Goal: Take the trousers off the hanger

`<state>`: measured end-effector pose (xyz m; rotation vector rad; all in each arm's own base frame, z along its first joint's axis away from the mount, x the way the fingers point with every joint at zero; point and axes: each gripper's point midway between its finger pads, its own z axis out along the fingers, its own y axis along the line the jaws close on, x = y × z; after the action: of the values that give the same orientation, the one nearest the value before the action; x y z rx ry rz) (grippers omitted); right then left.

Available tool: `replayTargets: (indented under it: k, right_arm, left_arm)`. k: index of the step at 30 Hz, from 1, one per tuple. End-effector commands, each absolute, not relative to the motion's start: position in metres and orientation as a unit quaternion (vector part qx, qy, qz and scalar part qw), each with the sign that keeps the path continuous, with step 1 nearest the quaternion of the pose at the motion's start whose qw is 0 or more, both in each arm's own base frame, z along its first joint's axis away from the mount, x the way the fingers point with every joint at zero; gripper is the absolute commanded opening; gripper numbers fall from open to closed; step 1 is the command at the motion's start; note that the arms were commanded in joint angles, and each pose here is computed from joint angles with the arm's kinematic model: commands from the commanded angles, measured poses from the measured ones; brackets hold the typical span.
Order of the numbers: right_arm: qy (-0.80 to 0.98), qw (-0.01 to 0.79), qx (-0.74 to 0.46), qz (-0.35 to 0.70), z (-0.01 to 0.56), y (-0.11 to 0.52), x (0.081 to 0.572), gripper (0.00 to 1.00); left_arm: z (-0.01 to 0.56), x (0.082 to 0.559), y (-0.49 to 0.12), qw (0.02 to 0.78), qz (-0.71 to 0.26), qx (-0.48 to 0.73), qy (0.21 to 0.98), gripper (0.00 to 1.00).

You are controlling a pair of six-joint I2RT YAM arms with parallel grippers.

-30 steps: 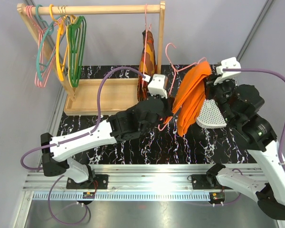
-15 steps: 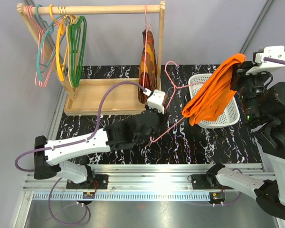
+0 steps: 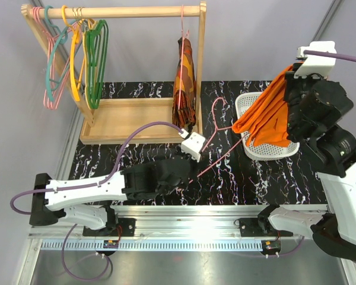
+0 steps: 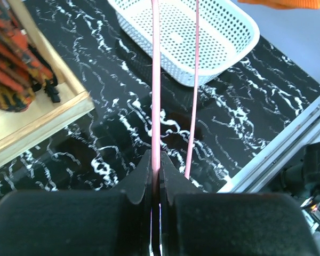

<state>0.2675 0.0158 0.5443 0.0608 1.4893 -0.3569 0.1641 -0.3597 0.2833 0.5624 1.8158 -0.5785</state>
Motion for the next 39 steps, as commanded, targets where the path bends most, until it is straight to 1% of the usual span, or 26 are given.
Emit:
replayTargets:
  k: [1,3,4,5,8,11,14,18,24,28,33,36,38,39]
  right_arm:
    - [0.627,0.756,0.102,-0.159,0.578,-0.003,0.262,0.00]
    - [0.640,0.743,0.101,-0.170,0.571,-0.003,0.278,0.00]
    - [0.653,0.730,0.099,-0.176,0.561,-0.001,0.295,0.00]
    - [0.668,0.717,0.114,-0.165,0.553,-0.017,0.303,0.00]
    - [0.699,0.685,0.124,-0.165,0.522,-0.028,0.331,0.00]
    - [0.711,0.666,0.135,-0.179,0.495,-0.034,0.346,0.00]
    - [0.718,0.645,0.161,-0.207,0.467,-0.054,0.356,0.00]
    - [0.707,0.638,0.188,-0.239,0.447,-0.074,0.357,0.00]
    - [0.688,0.644,0.208,-0.263,0.431,-0.090,0.333,0.00]
    - [0.702,0.625,0.206,-0.272,0.406,-0.096,0.323,0.00]
    - [0.685,0.634,0.214,-0.287,0.408,-0.103,0.307,0.00]
    - [0.683,0.632,0.208,-0.301,0.409,-0.105,0.308,0.00]
    - [0.691,0.618,0.202,-0.316,0.398,-0.107,0.316,0.00]
    - [0.706,0.602,0.191,-0.321,0.379,-0.106,0.327,0.00]
  left_arm:
    - [0.290,0.167,-0.341,0.564,-0.236,0.225,0.759,0.00]
    - [0.281,0.164,-0.335,0.556,-0.233,0.232,0.763,0.00]
    - [0.275,0.161,-0.334,0.549,-0.233,0.240,0.766,0.00]
    - [0.267,0.158,-0.331,0.543,-0.230,0.246,0.769,0.00]
    - [0.264,0.152,-0.319,0.536,-0.236,0.250,0.771,0.00]
    - [0.258,0.145,-0.304,0.527,-0.237,0.259,0.774,0.00]
    - [0.256,0.139,-0.287,0.514,-0.232,0.271,0.780,0.00]
    - [0.260,0.131,-0.263,0.501,-0.234,0.273,0.787,0.00]
    - [0.261,0.128,-0.227,0.503,-0.223,0.265,0.791,0.00]
    - [0.254,0.129,-0.214,0.512,-0.221,0.254,0.790,0.00]
    - [0.261,0.128,-0.210,0.519,-0.238,0.241,0.785,0.00]
    - [0.265,0.128,-0.209,0.519,-0.238,0.238,0.786,0.00]
    - [0.268,0.127,-0.210,0.515,-0.242,0.235,0.788,0.00]
    - [0.271,0.126,-0.209,0.514,-0.246,0.233,0.788,0.00]
